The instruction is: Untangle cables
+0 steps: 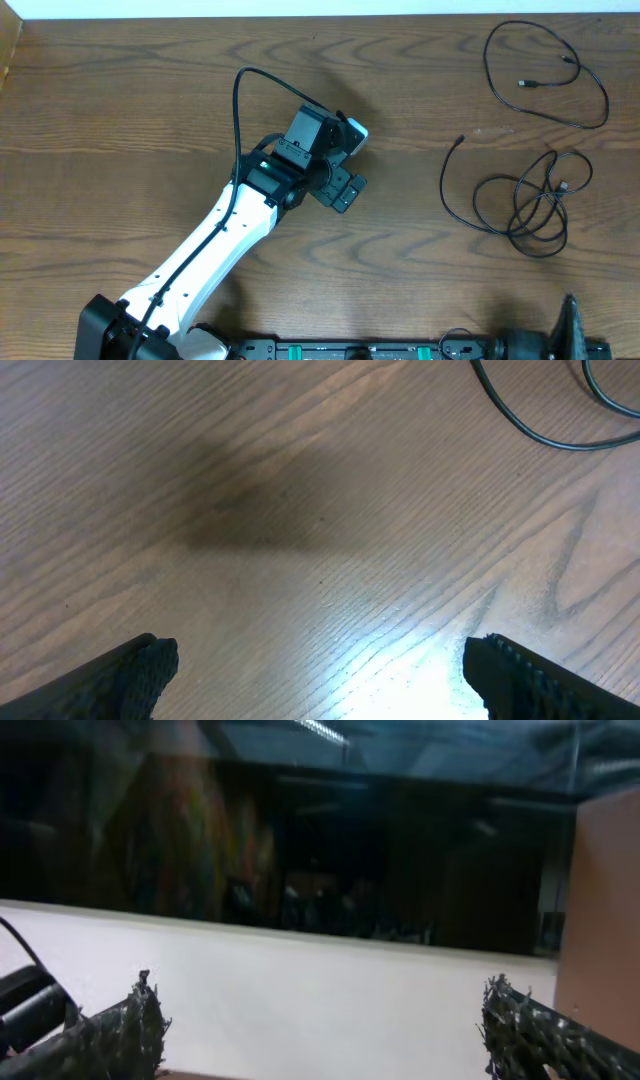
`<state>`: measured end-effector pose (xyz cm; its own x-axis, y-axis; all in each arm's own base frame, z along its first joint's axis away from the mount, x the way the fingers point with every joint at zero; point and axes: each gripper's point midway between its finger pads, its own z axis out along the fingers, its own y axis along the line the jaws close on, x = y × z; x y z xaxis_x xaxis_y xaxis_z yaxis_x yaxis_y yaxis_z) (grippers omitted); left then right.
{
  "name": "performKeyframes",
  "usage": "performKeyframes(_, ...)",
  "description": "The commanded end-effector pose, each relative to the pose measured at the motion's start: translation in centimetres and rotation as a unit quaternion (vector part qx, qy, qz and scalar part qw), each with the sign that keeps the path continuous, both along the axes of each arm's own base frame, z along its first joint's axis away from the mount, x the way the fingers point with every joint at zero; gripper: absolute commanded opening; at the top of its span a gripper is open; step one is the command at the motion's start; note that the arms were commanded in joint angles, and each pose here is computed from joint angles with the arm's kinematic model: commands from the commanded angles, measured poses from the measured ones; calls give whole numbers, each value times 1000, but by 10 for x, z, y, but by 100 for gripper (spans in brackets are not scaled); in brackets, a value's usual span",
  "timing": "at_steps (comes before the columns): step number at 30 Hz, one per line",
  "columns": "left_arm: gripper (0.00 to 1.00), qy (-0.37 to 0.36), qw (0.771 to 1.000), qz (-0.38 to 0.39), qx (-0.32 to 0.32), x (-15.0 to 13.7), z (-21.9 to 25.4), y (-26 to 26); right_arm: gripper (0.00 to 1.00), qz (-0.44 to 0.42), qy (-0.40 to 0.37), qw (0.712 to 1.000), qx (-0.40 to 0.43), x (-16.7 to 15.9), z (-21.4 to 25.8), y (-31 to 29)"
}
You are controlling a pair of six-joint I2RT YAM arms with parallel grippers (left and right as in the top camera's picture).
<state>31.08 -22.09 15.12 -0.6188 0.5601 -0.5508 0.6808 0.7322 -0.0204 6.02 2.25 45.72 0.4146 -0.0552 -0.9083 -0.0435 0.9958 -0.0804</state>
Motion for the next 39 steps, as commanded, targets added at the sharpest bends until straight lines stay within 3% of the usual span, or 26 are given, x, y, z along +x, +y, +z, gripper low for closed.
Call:
performKeyframes(1,98,-6,1000,3,1,4,3,1,99,-3,-10,1000,-16,-6,4,2)
performKeyframes(16,98,-6,1000,3,1,4,3,1,99,-64,18,998,-12,1,-8,-9)
performKeyframes(29,98,-6,1000,3,1,4,3,1,99,-62,29,998,-9,6,-15,-10)
performKeyframes(33,99,-6,1000,3,1,4,3,1,99,-51,43,998,20,15,-23,-11)
performKeyframes(39,98,-6,1000,3,1,4,3,1,99,-37,82,994,65,53,-56,-19)
